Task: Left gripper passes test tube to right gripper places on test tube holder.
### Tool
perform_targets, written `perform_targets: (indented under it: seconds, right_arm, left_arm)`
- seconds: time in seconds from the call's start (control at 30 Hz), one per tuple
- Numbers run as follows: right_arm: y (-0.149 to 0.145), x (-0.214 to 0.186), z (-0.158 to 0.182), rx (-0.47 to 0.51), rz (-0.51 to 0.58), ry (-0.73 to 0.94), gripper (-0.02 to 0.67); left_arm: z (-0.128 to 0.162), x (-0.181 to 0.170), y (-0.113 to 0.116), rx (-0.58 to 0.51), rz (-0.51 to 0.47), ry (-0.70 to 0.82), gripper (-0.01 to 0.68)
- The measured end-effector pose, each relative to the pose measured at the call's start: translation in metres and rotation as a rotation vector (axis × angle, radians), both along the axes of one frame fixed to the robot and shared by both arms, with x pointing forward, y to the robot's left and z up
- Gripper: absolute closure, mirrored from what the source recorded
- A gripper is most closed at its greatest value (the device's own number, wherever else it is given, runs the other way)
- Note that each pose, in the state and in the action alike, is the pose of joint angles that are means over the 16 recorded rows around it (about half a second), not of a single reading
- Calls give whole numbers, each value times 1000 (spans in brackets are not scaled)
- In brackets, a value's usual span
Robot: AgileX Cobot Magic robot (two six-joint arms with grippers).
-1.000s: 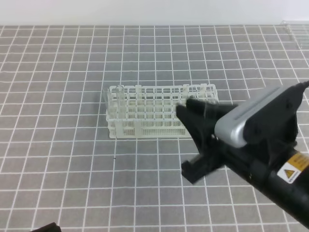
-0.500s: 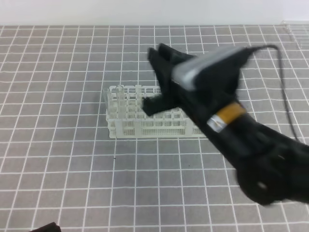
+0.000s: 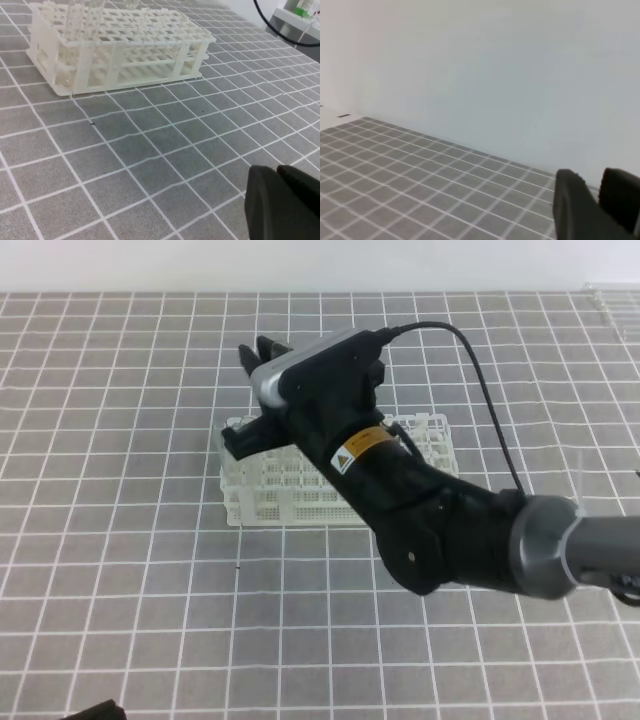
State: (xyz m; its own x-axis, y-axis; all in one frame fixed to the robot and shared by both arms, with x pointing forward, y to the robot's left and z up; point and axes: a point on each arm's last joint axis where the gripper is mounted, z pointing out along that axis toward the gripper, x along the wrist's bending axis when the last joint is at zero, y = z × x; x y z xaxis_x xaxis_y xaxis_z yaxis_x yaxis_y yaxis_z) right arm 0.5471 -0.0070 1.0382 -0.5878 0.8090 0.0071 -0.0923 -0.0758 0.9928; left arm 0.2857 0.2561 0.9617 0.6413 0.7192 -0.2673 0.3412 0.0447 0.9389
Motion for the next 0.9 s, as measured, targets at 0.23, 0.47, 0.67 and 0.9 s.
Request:
perform_targets:
  seconds: [0.23,0.47,0.67,0.9]
  right_arm:
    - [6,14,-11,-12,8,33,562]
    - [11,18,-17,-16,33,57,562]
    - [13,19,-19,-12,47,67,562]
    - [13,19,-20,-1,51,79,562]
  left_arm:
    - [0,0,0,-1,0,-1,674]
    - [1,0,0,-1,0,-1,674]
    - [1,0,0,-1,1,-1,673]
    - [1,0,0,-2,1,-1,673]
